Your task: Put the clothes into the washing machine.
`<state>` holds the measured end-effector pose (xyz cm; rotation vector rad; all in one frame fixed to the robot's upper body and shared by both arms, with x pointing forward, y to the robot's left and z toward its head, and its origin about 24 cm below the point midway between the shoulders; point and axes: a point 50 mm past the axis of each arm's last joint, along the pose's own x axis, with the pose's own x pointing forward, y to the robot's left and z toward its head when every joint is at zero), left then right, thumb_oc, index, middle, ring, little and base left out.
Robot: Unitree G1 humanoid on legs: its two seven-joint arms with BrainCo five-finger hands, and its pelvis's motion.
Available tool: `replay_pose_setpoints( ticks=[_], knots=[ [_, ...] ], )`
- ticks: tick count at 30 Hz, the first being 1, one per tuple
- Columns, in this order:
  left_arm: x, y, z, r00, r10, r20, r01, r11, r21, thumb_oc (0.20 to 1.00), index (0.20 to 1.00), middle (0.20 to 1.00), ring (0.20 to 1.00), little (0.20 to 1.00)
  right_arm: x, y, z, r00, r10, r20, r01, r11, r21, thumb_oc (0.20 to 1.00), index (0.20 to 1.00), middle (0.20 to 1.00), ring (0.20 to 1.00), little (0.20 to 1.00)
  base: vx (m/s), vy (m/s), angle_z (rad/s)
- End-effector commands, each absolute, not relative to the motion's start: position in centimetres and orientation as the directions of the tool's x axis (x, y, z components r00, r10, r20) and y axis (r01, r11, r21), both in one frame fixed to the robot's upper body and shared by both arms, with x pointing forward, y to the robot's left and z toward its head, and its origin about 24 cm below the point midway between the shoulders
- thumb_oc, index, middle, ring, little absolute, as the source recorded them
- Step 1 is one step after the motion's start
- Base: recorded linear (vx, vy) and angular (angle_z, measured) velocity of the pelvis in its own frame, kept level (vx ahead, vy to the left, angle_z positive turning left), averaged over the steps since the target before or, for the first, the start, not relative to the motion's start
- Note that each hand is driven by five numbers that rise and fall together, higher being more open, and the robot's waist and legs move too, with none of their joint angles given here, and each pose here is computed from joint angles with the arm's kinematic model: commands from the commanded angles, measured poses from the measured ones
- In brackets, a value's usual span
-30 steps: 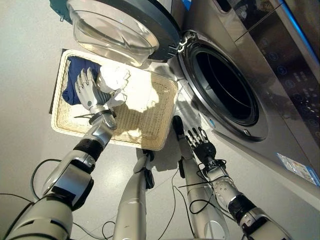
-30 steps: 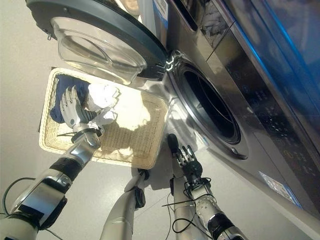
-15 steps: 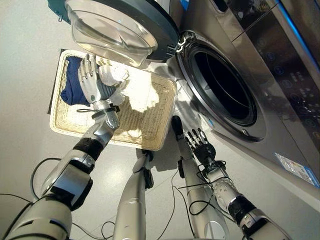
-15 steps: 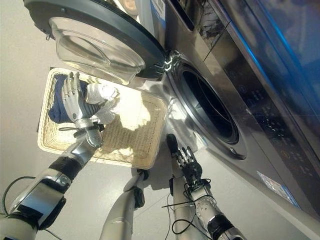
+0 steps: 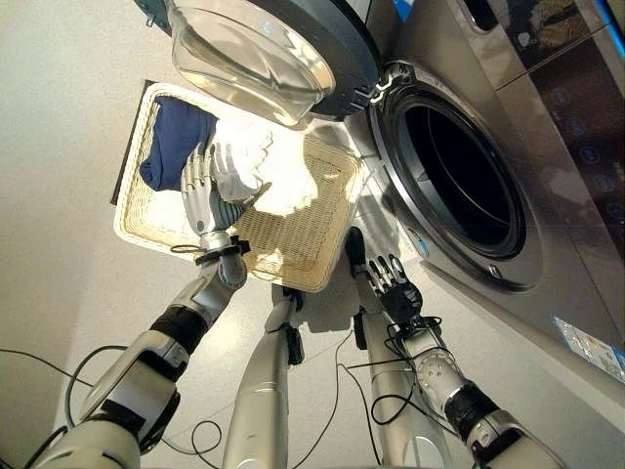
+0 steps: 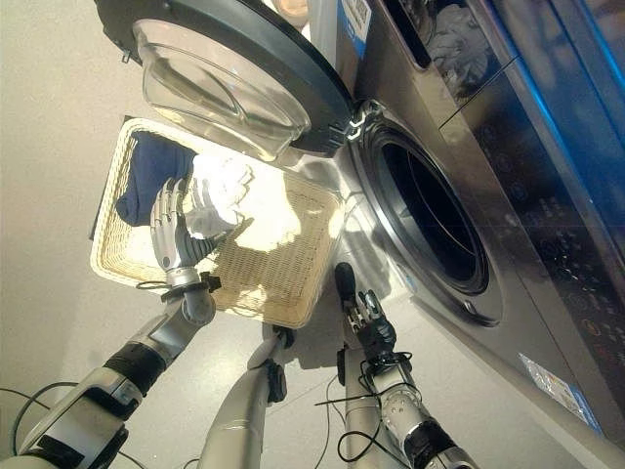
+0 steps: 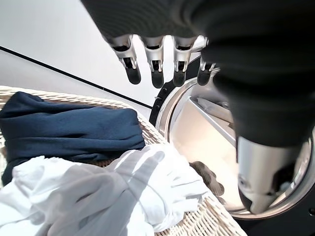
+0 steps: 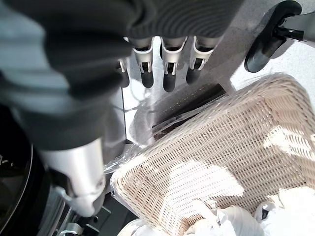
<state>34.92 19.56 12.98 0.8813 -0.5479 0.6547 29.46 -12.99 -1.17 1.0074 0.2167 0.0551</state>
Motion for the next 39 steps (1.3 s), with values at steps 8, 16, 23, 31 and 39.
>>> replay_pose_setpoints(
  ticks=[8, 16, 23, 31, 39],
  knots=[
    [36.1, 22.1, 13.7, 0.69, 0.348, 0.635, -0.723, 0.373, 0.581, 1.0, 1.0, 1.0, 1.0, 1.0, 28.7, -13.4, -1.2, 0.977, 0.177, -0.119, 0.003, 0.546, 0.838, 1.0, 1.0, 1.0, 1.0, 1.0, 0.0, 0.002, 0.0],
    [38.0, 22.7, 16.1, 0.747, 0.324, 0.581, -0.665, 0.356, 0.656, 1.0, 1.0, 1.0, 1.0, 1.0, 29.2, -13.1, -1.0, 0.97, 0.212, -0.122, -0.018, 0.562, 0.827, 1.0, 1.0, 1.0, 1.0, 1.0, 0.0, 0.0, 0.0],
    [39.3, 22.2, 16.7, 0.83, 0.319, 0.458, -0.555, 0.387, 0.736, 1.0, 1.0, 1.0, 1.0, 1.0, 29.6, -12.5, -0.6, 0.967, 0.228, -0.116, -0.035, 0.567, 0.823, 1.0, 1.0, 1.0, 1.0, 1.0, 0.01, 0.006, -0.03],
    [40.4, 21.1, 15.8, 0.937, 0.269, 0.221, -0.324, 0.437, 0.839, 1.0, 1.0, 1.0, 1.0, 1.0, 29.9, -11.9, -0.3, 0.963, 0.244, -0.116, -0.047, 0.573, 0.818, 1.0, 1.0, 1.0, 1.0, 1.0, 0.01, 0.002, -0.03],
    [39.4, 25.1, 14.1, 0.821, 0.56, 0.115, -0.196, 0.087, 0.977, 1.0, 1.0, 1.0, 1.0, 1.0, 30.5, -11.6, 0.0, 0.959, 0.263, -0.105, -0.065, 0.566, 0.822, 1.0, 1.0, 1.0, 1.0, 1.0, 0.0, -0.003, -0.01]
  ],
)
